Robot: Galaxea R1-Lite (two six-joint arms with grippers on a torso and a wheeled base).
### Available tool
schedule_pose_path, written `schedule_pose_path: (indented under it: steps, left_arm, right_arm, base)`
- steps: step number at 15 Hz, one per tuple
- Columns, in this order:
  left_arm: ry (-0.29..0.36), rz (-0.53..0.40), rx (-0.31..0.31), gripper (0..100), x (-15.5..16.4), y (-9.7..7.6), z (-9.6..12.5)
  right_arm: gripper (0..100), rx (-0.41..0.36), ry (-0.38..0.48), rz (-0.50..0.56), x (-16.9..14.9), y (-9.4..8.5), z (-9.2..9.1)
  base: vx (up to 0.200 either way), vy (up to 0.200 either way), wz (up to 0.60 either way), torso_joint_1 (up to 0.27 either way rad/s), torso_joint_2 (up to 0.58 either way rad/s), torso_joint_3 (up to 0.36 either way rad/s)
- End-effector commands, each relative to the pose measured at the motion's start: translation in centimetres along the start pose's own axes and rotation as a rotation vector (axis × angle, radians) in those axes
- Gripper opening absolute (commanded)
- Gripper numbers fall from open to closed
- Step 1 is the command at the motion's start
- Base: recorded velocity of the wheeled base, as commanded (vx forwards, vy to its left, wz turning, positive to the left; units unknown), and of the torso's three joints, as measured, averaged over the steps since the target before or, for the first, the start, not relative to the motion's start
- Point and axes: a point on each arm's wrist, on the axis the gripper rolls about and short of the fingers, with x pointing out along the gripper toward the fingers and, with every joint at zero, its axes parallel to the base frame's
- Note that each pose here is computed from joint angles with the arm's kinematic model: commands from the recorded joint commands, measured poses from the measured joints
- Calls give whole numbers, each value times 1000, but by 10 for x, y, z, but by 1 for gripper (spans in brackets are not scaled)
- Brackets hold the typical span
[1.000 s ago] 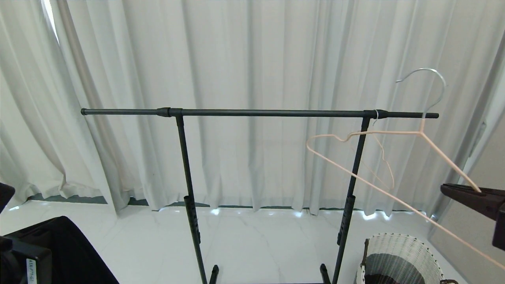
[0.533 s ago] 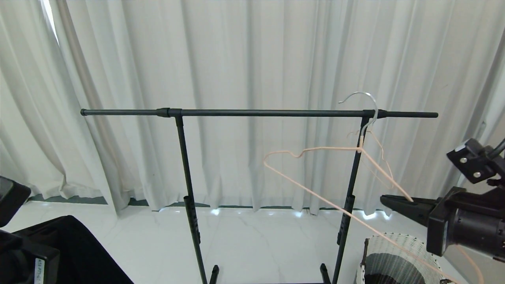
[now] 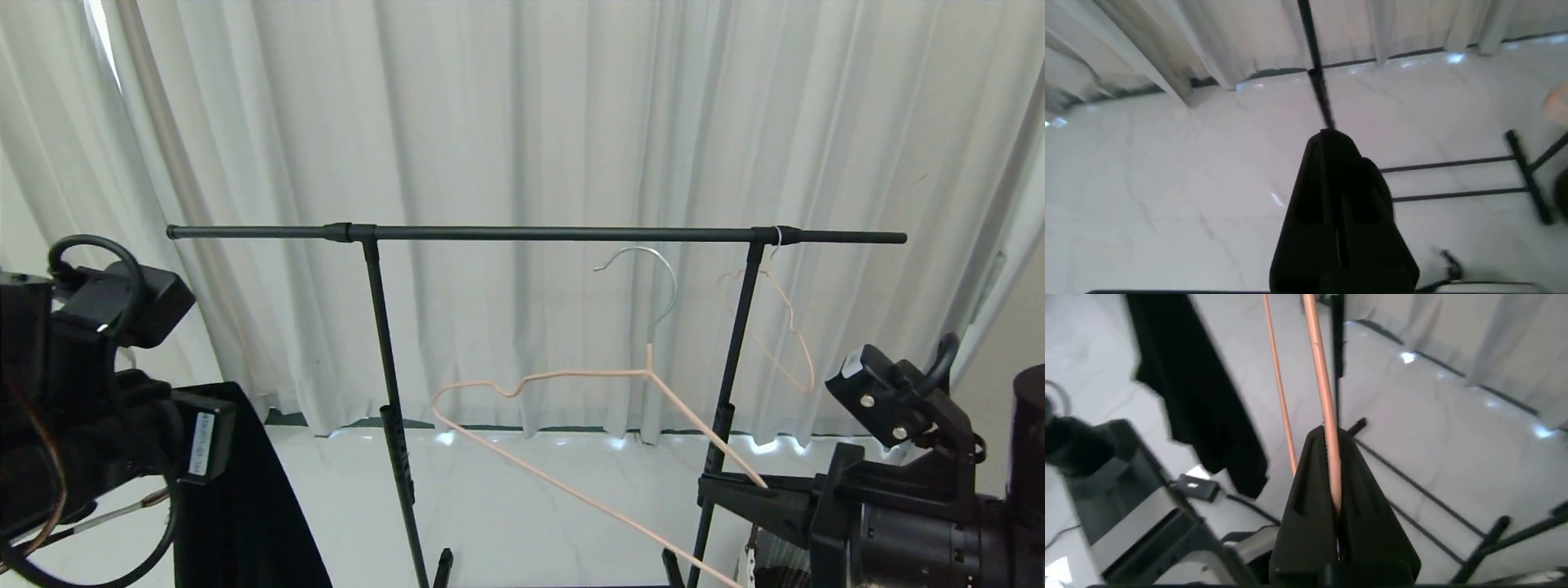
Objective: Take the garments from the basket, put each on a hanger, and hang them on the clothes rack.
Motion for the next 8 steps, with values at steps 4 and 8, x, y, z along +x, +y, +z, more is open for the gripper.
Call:
schedule_pose_path:
  steps: [4, 8]
  left_arm:
    - [49, -101, -187, 0, 38, -38, 31]
    - [44, -105, -190, 0, 42, -41, 36]
  right_arm:
    - [0, 1, 11, 102, 9, 21, -4]
    - [0, 6, 5, 118, 27, 24, -5]
  base:
    - [0, 0, 0, 0, 0, 0]
    - [0, 0, 0, 0, 0, 0]
